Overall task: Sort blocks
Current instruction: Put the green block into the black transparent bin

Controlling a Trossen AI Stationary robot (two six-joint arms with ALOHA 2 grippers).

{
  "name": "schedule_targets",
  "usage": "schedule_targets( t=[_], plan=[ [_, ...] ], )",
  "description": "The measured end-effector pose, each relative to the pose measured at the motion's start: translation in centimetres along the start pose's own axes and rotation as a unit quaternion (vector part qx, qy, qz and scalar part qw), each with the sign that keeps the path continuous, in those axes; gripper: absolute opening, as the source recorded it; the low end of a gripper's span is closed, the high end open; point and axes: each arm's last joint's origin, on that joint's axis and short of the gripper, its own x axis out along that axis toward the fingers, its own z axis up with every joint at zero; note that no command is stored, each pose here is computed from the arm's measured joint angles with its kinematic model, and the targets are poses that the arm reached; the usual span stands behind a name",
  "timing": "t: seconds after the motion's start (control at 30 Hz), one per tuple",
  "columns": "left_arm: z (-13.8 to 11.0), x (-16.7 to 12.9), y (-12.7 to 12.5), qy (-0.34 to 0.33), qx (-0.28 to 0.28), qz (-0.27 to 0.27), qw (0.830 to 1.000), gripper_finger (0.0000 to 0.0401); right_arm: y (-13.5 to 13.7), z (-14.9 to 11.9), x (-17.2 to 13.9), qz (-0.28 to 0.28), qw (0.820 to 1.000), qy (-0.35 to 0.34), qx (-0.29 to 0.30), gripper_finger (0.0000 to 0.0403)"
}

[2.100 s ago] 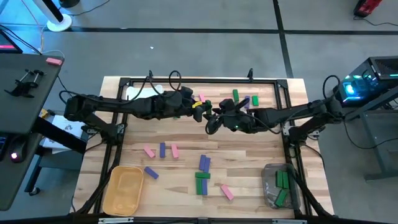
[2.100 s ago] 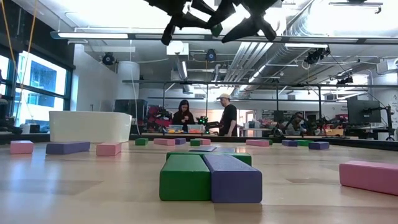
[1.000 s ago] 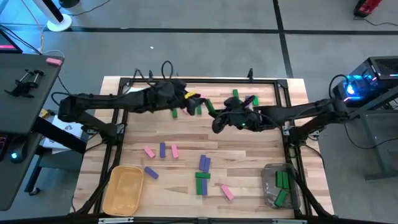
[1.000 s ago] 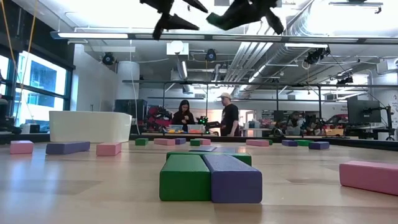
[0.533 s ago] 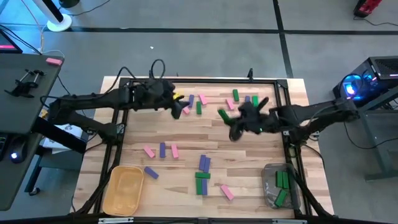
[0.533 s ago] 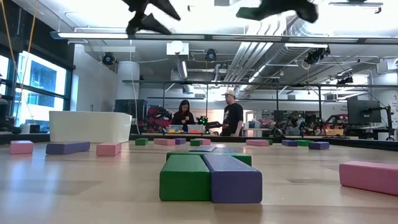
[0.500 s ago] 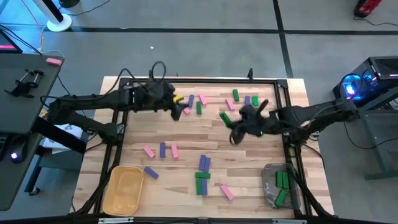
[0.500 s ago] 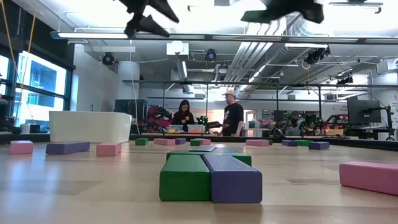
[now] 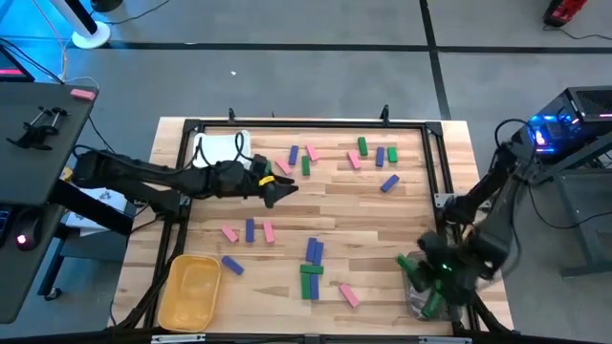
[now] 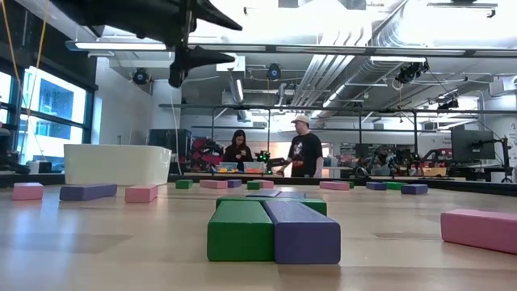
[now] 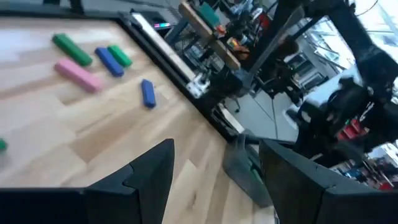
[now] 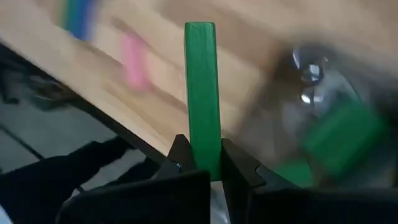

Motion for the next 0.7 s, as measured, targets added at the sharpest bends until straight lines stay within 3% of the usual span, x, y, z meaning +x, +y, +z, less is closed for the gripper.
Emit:
schedule_targets(
  t=[0.13, 0.33, 0.53, 0.7],
  plan=[
    [1.2, 0.2, 0.0, 0.004, 0.037, -0.021, 0.999, 0.0221, -1.3, -1.5, 1.6, -0.046, 0.995, 0.093, 0.013, 0.0],
    [2.9, 0.4, -0.4, 0.034, 0.105, -0.018, 0.994, 0.0218, -3.0, -1.1, 3.5, -0.134, 0.982, 0.128, 0.034, 0.0],
    [2.8, 0.3, -1.0, 0.08, 0.13, -0.012, 0.988, 0.0218, -2.9, -0.8, 3.7, -0.137, 0.981, 0.13, 0.038, 0.0015],
    [2.4, 0.2, -1.4, 0.088, 0.149, -0.02, 0.985, 0.0217, -2.4, -1.1, 3.7, -0.12, 0.979, 0.162, 0.016, 0.0084]
  ],
)
